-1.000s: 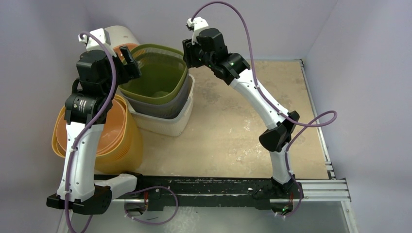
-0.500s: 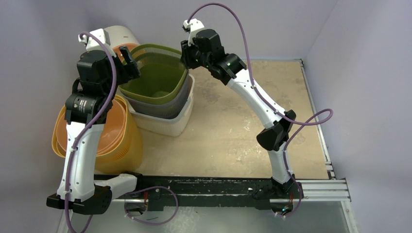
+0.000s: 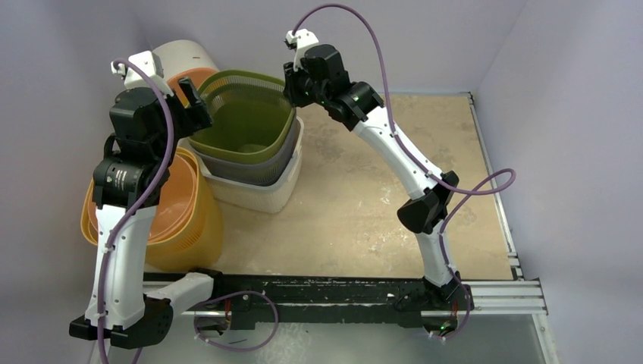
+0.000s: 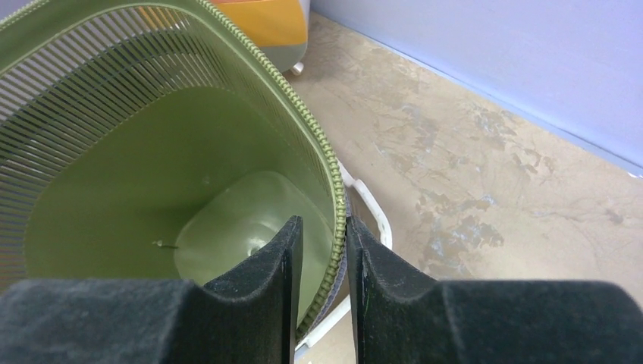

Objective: Turn the large container upside down

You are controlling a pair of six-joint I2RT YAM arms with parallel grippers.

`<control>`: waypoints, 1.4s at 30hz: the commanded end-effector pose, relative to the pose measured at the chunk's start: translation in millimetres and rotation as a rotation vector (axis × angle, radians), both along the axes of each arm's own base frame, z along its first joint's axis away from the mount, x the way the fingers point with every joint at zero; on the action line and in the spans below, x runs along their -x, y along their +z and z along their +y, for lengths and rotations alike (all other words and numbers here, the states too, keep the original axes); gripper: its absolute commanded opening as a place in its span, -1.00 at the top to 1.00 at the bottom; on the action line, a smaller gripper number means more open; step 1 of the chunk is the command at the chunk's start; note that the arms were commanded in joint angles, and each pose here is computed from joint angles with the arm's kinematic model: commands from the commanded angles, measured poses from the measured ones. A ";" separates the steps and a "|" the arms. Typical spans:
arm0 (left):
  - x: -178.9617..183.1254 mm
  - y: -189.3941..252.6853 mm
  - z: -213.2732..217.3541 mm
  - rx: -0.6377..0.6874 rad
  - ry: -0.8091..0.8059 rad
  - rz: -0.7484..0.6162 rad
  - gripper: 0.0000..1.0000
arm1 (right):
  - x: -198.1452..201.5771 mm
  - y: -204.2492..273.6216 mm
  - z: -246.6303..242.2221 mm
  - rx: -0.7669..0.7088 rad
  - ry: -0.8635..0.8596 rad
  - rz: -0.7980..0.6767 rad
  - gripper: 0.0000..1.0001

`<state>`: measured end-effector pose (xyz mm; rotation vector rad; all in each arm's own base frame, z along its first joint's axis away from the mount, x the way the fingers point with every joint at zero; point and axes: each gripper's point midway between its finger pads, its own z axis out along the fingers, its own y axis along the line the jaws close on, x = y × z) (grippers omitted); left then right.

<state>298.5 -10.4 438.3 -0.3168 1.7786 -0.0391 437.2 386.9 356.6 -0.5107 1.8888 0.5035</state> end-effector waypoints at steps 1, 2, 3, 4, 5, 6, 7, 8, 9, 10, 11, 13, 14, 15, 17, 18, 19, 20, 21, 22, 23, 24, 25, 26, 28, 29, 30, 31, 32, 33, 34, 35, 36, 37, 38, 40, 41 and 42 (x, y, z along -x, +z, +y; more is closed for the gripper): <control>6.5 10.3 4.3 -0.005 0.017 -0.040 -0.56 | 7.0 -48.5 -15.2 0.163 -0.009 0.105 0.50; 7.4 11.1 4.5 -0.004 0.017 -0.044 -0.56 | 8.0 -52.8 -16.9 0.176 -0.012 0.111 0.58; 8.7 11.5 5.2 -0.003 0.020 -0.047 -0.56 | 8.7 -56.5 -18.9 0.185 -0.016 0.118 0.66; 9.3 11.1 5.9 -0.003 0.023 -0.047 -0.57 | 9.3 -58.4 -20.4 0.193 -0.017 0.123 0.79; 9.6 10.8 6.5 -0.004 0.026 -0.048 -0.57 | 9.9 -59.8 -21.1 0.199 -0.018 0.128 0.93; 9.9 10.2 7.1 -0.007 0.029 -0.045 -0.57 | 10.5 -60.0 -21.6 0.202 -0.018 0.129 1.00; 9.7 9.7 7.7 -0.011 0.031 -0.043 -0.57 | 10.4 -59.4 -22.2 0.202 -0.022 0.129 1.00; 9.3 10.1 7.8 -0.012 0.032 -0.044 -0.57 | 10.2 -56.6 -23.2 0.199 -0.028 0.125 1.00; 8.7 10.0 7.7 -0.012 0.032 -0.043 -0.57 | 9.6 -52.7 -23.8 0.193 -0.034 0.117 1.00; 7.7 10.0 7.8 -0.015 0.033 -0.042 -0.57 | 9.2 -44.2 -24.3 0.176 -0.039 0.102 1.00; 7.5 11.4 7.9 -0.014 0.034 -0.046 -0.57 | 9.2 -34.7 -24.3 0.157 -0.042 0.083 1.00; 5.9 12.1 7.7 -0.013 0.035 -0.048 -0.57 | 8.5 -10.4 -22.5 0.101 -0.038 0.030 1.00; 5.0 12.6 7.6 -0.013 0.035 -0.051 -0.57 | 13.0 3.3 -19.6 0.059 -0.018 0.015 1.00; 3.9 12.8 7.4 -0.013 0.035 -0.052 -0.57 | 16.3 18.6 -16.0 -0.005 -0.006 0.005 1.00; 2.6 14.0 7.3 -0.012 0.036 -0.057 -0.57 | 19.1 56.5 -17.3 -0.092 -0.004 -0.070 1.00; 2.0 15.0 7.5 -0.010 0.038 -0.061 -0.57 | 20.1 75.0 -18.7 -0.135 -0.009 -0.107 1.00; 1.7 15.7 8.0 -0.009 0.042 -0.064 -0.57 | 21.4 93.5 -21.9 -0.173 -0.019 -0.145 1.00; 1.3 17.1 8.7 -0.007 0.047 -0.070 -0.57 | 22.8 110.2 -26.1 -0.205 -0.031 -0.180 1.00; 1.4 18.9 9.2 -0.003 0.052 -0.078 -0.57 | 24.1 126.1 -30.6 -0.237 -0.045 -0.216 1.00; 1.5 20.8 10.0 0.000 0.057 -0.086 -0.57 | 27.7 144.2 -38.6 -0.269 -0.065 -0.254 1.00; 1.6 23.1 10.8 0.005 0.063 -0.096 -0.57 | 29.1 157.9 -44.8 -0.295 -0.083 -0.290 1.00; 2.7 26.6 12.0 0.011 0.071 -0.110 -0.57 | 31.8 172.1 -51.6 -0.322 -0.100 -0.325 1.00; 3.9 29.5 13.5 0.015 0.079 -0.124 -0.57 | 33.4 181.8 -57.5 -0.341 -0.117 -0.353 1.00; 5.0 33.3 15.3 0.020 0.090 -0.140 -0.56 | 35.9 192.1 -63.4 -0.363 -0.132 -0.380 1.00; 8.0 40.5 19.7 0.031 0.116 -0.174 -0.56 | 39.2 208.2 -73.7 -0.400 -0.162 -0.426 1.00; 9.4 44.2 21.9 0.035 0.128 -0.190 -0.56 | 40.9 215.2 -78.5 -0.416 -0.175 -0.445 1.00; 11.3 48.1 24.1 0.038 0.139 -0.206 -0.56 | 42.2 223.9 -83.8 -0.439 -0.191 -0.470 1.00; 13.2 52.4 25.8 0.045 0.148 -0.225 -0.56 | 43.9 229.1 -87.4 -0.456 -0.198 -0.487 1.00; 15.3 55.3 27.6 0.050 0.158 -0.238 -0.56 | 46.0 235.3 -91.0 -0.475 -0.203 -0.503 1.00; 17.6 58.6 29.5 0.055 0.168 -0.252 -0.56 | 47.9 241.1 -93.6 -0.496 -0.205 -0.517 1.00; 19.5 62.0 31.5 0.059 0.178 -0.267 -0.55 | 50.6 247.7 -96.5 -0.517 -0.204 -0.530 1.00; 21.9 64.6 32.9 0.062 0.184 -0.277 -0.55 | 51.3 251.3 -96.8 -0.531 -0.199 -0.537 1.00; 23.7 66.9 34.0 0.066 0.189 -0.287 -0.55 | 51.8 255.0 -97.0 -0.545 -0.194 -0.539 1.00; 26.3 68.7 36.0 0.068 0.199 -0.296 -0.55 | 52.4 258.1 -97.0 -0.558 -0.189 -0.542 1.00; 28.5 70.6 37.5 0.070 0.206 -0.303 -0.55 | 53.2 260.8 -96.2 -0.571 -0.180 -0.545 1.00; 32.3 73.0 40.4 0.073 0.219 -0.314 -0.55 | 54.2 266.2 -96.9 -0.606 -0.169 -0.542 1.00; 34.3 74.5 41.9 0.074 0.226 -0.320 -0.55 | 54.8 269.1 -97.4 -0.624 -0.165 -0.544 1.00; 35.8 74.6 42.9 0.073 0.231 -0.321 -0.54 | 56.0 273.5 -99.6 -0.643 -0.165 -0.552 1.00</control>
